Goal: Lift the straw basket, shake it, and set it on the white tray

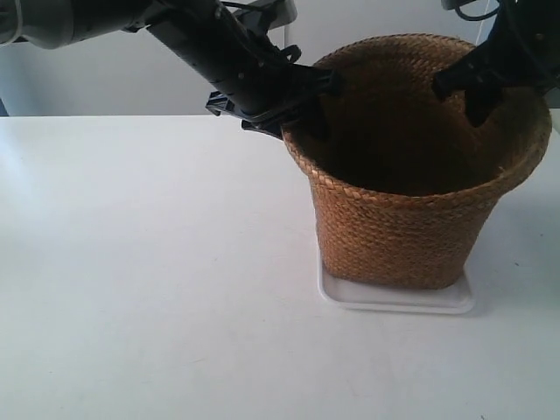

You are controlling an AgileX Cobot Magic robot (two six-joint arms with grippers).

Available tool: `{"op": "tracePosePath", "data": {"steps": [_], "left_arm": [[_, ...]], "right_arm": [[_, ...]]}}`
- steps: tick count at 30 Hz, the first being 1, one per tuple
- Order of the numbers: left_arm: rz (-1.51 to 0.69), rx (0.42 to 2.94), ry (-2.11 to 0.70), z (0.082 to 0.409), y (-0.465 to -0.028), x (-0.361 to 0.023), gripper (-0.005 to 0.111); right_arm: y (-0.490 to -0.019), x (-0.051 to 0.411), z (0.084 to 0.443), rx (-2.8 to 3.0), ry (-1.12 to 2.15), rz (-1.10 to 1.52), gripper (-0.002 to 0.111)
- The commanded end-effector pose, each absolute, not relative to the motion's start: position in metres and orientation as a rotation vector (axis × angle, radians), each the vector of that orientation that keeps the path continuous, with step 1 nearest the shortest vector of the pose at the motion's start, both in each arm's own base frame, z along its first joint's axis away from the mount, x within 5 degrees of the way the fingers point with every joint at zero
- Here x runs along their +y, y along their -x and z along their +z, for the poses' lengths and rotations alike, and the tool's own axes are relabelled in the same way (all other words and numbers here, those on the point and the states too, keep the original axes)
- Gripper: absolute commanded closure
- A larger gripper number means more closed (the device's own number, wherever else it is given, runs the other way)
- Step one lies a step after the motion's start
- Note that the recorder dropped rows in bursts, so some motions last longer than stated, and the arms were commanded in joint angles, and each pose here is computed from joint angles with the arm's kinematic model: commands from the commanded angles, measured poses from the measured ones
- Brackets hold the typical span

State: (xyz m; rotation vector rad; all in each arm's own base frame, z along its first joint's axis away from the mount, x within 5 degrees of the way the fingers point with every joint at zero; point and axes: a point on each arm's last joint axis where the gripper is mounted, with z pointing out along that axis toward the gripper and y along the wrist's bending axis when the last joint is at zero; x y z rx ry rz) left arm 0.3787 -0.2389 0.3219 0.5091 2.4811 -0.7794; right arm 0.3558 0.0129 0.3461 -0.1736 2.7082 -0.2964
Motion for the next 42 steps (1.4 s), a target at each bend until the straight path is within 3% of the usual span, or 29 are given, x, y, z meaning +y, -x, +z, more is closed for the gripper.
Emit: {"op": "tracePosePath", "data": {"steps": [1, 7, 13, 18, 27, 29, 31, 34, 37, 38, 42], "left_arm": [[-0.800, 2.446, -0.524, 0.331, -0.375, -0.241, 0.058], [-0.799, 2.434, -0.516, 0.332, -0.376, -0.241, 0.057], [-0.781, 2.434, -0.523, 0.331, -0.376, -0.240, 0.041], [-0.779, 2.398, -0.502, 0.334, -0.379, -0.240, 0.039], [-0.774, 2.285, -0.486, 0.367, -0.368, -0.232, 0.040], [-0.737, 2.271, -0.538, 0.388, -0.353, -0.223, 0.047], [-0.661, 2.258, -0.663, 0.405, -0.335, -0.212, 0.067], [-0.563, 2.244, -0.771, 0.435, -0.301, -0.191, 0.103], [-0.516, 2.125, -0.825, 0.468, -0.261, -0.168, 0.107], [-0.499, 2.111, -0.823, 0.472, -0.253, -0.163, 0.107], [-0.465, 2.034, -0.801, 0.483, -0.214, -0.139, 0.107]], "right_arm": [[-0.357, 0.011, 0.347, 2.688, 0.179, -0.300, 0.041], [-0.359, 0.012, 0.347, 2.663, 0.182, -0.296, 0.039], [-0.361, 0.011, 0.349, 2.633, 0.177, -0.298, 0.031], [-0.362, 0.007, 0.353, 2.596, 0.138, -0.354, 0.029], [-0.332, 0.004, 0.402, 2.416, 0.114, -0.351, 0.029], [-0.307, 0.005, 0.425, 2.363, 0.099, -0.299, 0.030], [-0.283, 0.004, 0.446, 2.310, 0.077, -0.260, 0.040], [-0.241, 0.005, 0.472, 2.250, 0.071, -0.194, 0.067], [-0.188, 0.011, 0.503, 2.108, 0.153, -0.064, 0.101], [-0.175, 0.012, 0.509, 2.070, 0.170, -0.040, 0.107], [-0.124, 0.015, 0.517, 1.939, 0.204, 0.036, 0.108]]}}
